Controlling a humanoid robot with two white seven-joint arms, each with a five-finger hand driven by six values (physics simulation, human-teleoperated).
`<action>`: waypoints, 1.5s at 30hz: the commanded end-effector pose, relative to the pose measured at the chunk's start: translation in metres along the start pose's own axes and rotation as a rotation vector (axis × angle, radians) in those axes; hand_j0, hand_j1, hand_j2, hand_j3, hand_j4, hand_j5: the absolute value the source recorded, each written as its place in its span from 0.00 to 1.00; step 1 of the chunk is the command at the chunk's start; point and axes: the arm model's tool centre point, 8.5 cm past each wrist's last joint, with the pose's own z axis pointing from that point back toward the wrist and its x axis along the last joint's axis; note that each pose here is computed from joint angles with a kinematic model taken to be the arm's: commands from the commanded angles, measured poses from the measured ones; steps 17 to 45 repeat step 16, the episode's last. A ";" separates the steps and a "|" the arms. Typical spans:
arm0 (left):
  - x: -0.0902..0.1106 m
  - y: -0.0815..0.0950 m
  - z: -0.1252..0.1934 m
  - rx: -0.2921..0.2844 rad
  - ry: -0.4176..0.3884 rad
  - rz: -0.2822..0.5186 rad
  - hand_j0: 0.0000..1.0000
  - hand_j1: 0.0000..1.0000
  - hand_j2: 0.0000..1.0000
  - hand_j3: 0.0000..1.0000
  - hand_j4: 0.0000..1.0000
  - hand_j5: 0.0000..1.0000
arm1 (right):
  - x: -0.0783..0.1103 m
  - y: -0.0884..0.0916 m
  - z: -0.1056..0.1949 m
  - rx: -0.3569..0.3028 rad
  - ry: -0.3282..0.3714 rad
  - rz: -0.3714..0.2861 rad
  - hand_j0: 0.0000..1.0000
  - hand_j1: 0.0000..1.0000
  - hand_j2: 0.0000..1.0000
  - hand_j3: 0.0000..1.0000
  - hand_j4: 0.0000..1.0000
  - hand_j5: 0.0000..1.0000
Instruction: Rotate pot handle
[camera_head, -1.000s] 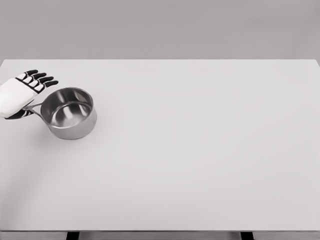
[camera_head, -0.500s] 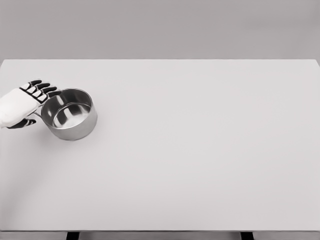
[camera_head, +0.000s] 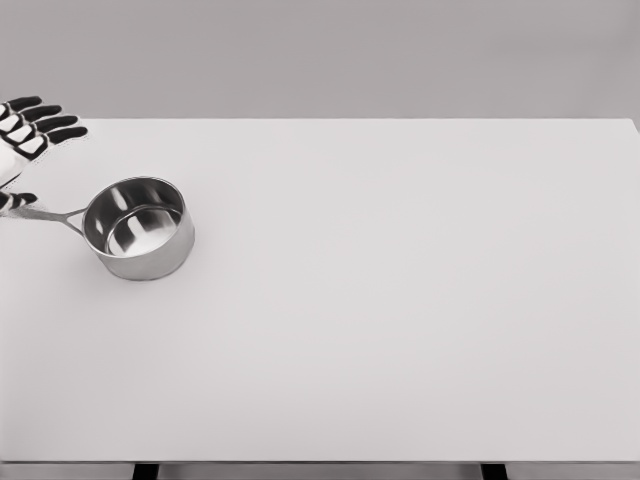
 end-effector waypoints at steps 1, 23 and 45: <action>-0.006 0.022 0.003 0.033 0.003 -0.005 1.00 1.00 1.00 1.00 1.00 1.00 | 0.000 0.000 0.000 0.000 0.000 -0.001 1.00 1.00 1.00 1.00 1.00 1.00; -0.008 -0.078 -0.038 -0.092 0.143 0.167 1.00 1.00 1.00 1.00 1.00 1.00 | 0.000 0.000 0.000 0.000 0.000 -0.001 1.00 1.00 1.00 1.00 1.00 1.00; -0.008 -0.078 -0.038 -0.092 0.143 0.167 1.00 1.00 1.00 1.00 1.00 1.00 | 0.000 0.000 0.000 0.000 0.000 -0.001 1.00 1.00 1.00 1.00 1.00 1.00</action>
